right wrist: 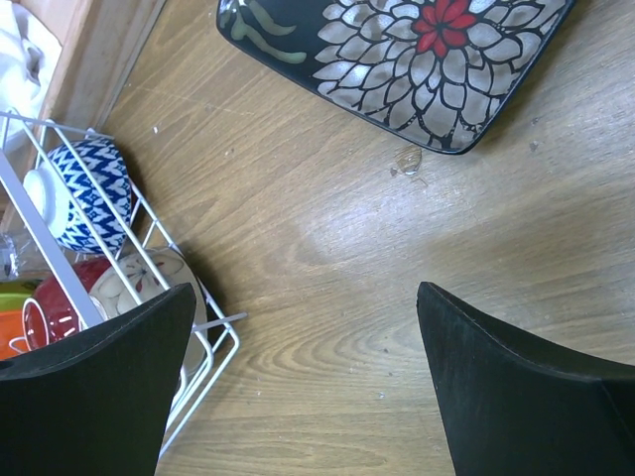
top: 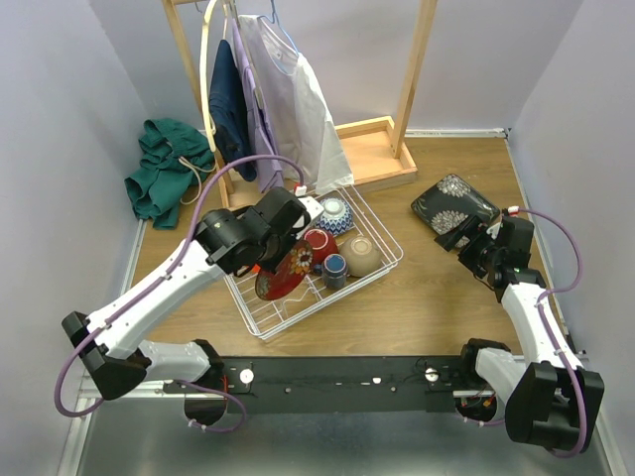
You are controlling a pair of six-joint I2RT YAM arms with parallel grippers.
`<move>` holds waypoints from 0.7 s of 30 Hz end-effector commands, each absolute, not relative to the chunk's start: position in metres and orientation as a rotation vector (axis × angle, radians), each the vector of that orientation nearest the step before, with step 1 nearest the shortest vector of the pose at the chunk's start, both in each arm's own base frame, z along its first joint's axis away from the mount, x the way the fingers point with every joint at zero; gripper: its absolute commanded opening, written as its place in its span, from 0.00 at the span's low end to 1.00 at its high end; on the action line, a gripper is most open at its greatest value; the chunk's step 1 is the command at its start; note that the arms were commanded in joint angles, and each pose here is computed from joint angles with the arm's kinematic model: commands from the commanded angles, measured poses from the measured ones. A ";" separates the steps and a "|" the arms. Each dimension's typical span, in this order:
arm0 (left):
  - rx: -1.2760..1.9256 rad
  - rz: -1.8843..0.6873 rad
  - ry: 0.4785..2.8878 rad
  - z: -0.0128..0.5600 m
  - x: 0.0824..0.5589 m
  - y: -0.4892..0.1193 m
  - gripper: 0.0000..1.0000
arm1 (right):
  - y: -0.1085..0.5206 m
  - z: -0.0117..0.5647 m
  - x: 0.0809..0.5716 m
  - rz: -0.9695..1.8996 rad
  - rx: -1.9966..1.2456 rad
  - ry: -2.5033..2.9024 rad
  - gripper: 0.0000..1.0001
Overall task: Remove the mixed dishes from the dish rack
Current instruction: Pick up the plate from the dish rack.
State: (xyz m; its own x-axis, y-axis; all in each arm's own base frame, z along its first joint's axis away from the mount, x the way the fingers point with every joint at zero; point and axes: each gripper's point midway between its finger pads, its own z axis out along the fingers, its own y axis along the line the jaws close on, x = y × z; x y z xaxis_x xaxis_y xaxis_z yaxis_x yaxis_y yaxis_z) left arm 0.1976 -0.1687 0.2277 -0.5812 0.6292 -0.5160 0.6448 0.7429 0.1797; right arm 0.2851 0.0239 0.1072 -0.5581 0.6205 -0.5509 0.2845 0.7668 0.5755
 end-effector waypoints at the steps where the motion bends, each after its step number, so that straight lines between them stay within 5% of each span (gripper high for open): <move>1: 0.915 0.022 2.301 0.259 0.201 -0.153 0.00 | 0.031 0.120 0.290 0.595 0.596 2.152 1.00; 21: 0.389 -0.537 2.177 0.303 0.245 -0.219 0.00 | 0.098 0.187 0.285 1.006 0.158 1.983 0.97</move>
State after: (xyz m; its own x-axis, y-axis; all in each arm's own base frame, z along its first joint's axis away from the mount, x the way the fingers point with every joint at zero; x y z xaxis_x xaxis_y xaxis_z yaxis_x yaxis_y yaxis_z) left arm 0.2321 -0.1861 0.2733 -0.6331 0.3101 -0.7093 0.4642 0.8853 -0.0273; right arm 0.2887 0.0774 0.1556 -0.6138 0.5219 -0.5923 -0.0811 0.7047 0.7049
